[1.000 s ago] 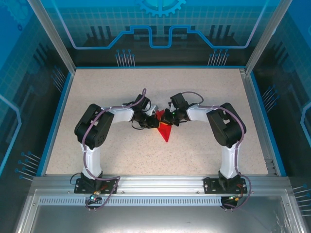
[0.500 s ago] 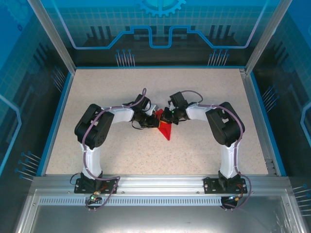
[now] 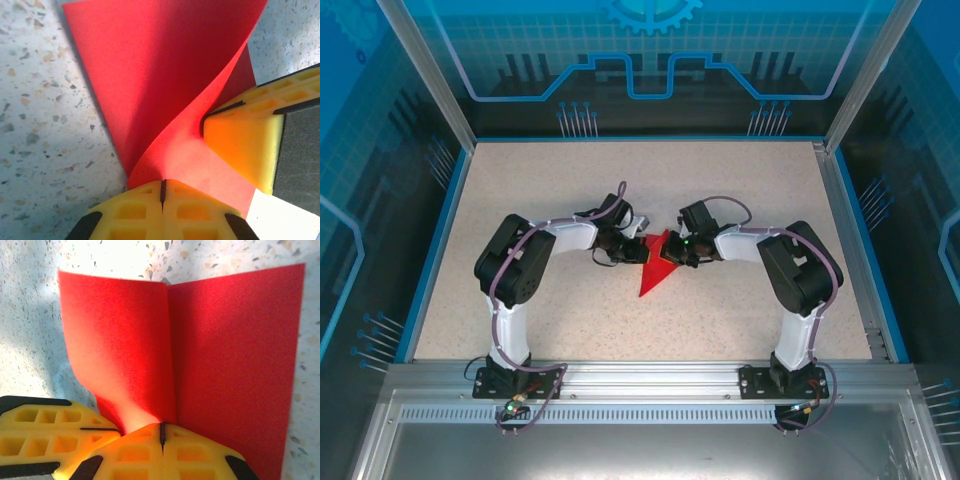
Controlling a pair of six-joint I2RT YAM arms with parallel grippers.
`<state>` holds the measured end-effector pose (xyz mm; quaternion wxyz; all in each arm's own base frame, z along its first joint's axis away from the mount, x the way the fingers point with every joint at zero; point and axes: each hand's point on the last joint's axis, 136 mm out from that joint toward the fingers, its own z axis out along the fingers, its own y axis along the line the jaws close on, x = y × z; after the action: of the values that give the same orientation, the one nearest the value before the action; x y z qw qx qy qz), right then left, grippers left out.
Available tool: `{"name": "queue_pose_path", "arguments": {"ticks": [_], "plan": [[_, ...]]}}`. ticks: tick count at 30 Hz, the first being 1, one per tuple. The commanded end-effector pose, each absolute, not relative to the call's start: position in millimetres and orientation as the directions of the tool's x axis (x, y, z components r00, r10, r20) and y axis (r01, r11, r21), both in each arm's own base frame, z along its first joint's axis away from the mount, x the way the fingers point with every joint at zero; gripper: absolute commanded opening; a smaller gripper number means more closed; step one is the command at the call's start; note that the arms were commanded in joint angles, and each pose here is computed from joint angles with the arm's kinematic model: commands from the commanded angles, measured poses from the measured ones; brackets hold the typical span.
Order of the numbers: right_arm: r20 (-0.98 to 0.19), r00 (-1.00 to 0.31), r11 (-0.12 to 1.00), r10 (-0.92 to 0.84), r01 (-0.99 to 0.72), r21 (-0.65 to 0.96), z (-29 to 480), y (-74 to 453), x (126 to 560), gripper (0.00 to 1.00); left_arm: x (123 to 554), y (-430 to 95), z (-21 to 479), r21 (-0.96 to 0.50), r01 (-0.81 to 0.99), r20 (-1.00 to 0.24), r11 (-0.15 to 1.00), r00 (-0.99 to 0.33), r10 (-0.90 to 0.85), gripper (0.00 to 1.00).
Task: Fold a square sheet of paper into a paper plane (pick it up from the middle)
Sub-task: Fourth fold the wing at the center of the table.
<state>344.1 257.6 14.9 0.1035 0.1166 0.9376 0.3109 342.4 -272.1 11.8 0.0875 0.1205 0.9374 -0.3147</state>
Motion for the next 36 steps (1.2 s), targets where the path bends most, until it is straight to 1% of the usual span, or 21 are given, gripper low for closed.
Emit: {"name": "queue_pose_path", "arguments": {"ticks": [1, 4, 12, 16, 19, 22, 28, 36], "plan": [[-0.135, -0.937, 0.769, 0.323, 0.176, 0.615, 24.6, 251.2, 349.7, 0.00, 293.1, -230.3, -50.1, -0.381, 0.233, -0.017, 0.895, -0.969, 0.245, 0.00], [-0.136, -0.936, 0.745, 0.326, 0.165, 0.646, 29.4, 259.5, 356.5, 0.00, 291.1, -230.3, -53.0, -0.365, 0.248, -0.019, 0.897, -0.966, 0.259, 0.00], [-0.114, -0.936, 0.717, 0.332, 0.172, 0.675, 19.2, 270.4, 362.7, 0.00, 290.6, -229.6, -55.5, -0.358, 0.255, -0.021, 0.898, -0.964, 0.266, 0.00], [-0.124, -0.936, 0.751, 0.330, 0.181, 0.635, 12.1, 266.3, 366.3, 0.00, 289.7, -228.4, -56.5, -0.353, 0.259, -0.020, 0.899, -0.963, 0.269, 0.00], [-0.143, -0.933, 0.797, 0.330, 0.195, 0.571, 1.3, 254.7, 367.6, 0.00, 289.0, -226.9, -56.5, -0.348, 0.262, -0.021, 0.900, -0.962, 0.272, 0.00], [-0.163, -0.923, 0.818, 0.349, 0.215, 0.534, -2.4, 242.8, 371.1, 0.00, 286.9, -224.6, -57.3, -0.341, 0.265, -0.018, 0.902, -0.961, 0.276, 0.00], [-0.183, -0.901, 0.820, 0.394, 0.254, 0.513, -0.8, 229.9, 381.2, 0.00, 283.9, -221.1, -59.2, -0.328, 0.271, -0.013, 0.905, -0.959, 0.283, 0.00], [-0.197, -0.872, 0.797, 0.448, 0.290, 0.530, 5.1, 219.7, 403.4, 0.00, 283.3, -220.3, -59.2, -0.324, 0.272, -0.012, 0.906, -0.959, 0.283, 0.00]]}}
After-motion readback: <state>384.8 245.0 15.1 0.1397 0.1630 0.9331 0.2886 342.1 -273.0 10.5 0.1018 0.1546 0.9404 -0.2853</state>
